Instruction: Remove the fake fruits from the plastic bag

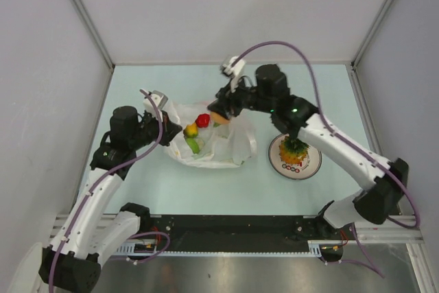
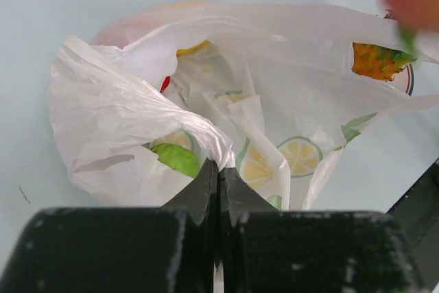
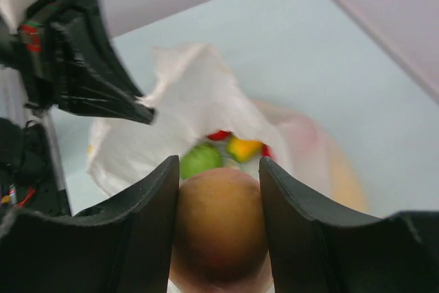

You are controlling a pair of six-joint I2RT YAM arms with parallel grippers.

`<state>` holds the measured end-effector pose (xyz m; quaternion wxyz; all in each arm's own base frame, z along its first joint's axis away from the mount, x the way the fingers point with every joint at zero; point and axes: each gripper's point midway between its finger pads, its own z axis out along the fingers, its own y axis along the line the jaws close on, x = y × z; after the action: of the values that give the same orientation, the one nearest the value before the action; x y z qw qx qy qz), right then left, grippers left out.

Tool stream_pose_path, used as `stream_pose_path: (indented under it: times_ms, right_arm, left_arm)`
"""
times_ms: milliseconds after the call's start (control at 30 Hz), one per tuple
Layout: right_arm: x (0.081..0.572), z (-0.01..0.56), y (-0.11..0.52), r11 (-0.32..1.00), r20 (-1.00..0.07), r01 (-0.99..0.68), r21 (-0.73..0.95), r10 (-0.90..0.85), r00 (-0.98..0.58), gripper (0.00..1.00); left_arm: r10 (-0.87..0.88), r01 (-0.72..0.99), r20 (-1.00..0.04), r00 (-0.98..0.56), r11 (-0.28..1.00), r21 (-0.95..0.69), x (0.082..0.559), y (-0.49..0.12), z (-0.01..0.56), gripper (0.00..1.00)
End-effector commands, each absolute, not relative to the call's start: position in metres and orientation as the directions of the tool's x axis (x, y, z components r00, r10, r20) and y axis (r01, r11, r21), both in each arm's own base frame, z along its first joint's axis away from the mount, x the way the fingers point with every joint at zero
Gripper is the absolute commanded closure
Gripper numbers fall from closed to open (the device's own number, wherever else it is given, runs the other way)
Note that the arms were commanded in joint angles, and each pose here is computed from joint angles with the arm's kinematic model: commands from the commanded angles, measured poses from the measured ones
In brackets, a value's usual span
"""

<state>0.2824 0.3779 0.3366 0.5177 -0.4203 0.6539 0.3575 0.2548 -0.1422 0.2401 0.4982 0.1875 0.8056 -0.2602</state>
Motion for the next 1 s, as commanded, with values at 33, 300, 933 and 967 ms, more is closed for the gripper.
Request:
stream_pose_path:
  times_ms: [33, 300, 933, 967]
  right_arm:
    - [0.323, 0.354, 0.246, 0.666, -0.963, -0.744, 0.042, -0.171, -0.208, 0.8]
    - [0.356, 0.306, 0.03, 0.938, -0.922, -0.333, 0.098, -0.04, -0.385, 0.81]
    - [0.328, 0.1, -0.021, 0.945, -0.562, -0.022, 0.328, 0.177, -0.808, 0.81]
    - [0.329, 0.097, -0.017, 0.942, -0.556, -0.024, 0.336, 0.177, -0.812, 0.81]
  left_arm:
    - [0.02, 0.56, -0.93, -0.368, 0.803, -0.204, 0.272, -0.142, 0.257, 0.99]
    - [0.016, 0.561, -0.926, -0.378, 0.8, -0.215, 0.278, -0.144, 0.26, 0.98]
    - [0.006, 0.521, -0.921, -0.39, 0.826, -0.216, 0.287, -0.13, 0.263, 0.97]
    - [0.006, 0.518, -0.92, -0.392, 0.828, -0.215, 0.288, -0.129, 0.262, 0.97]
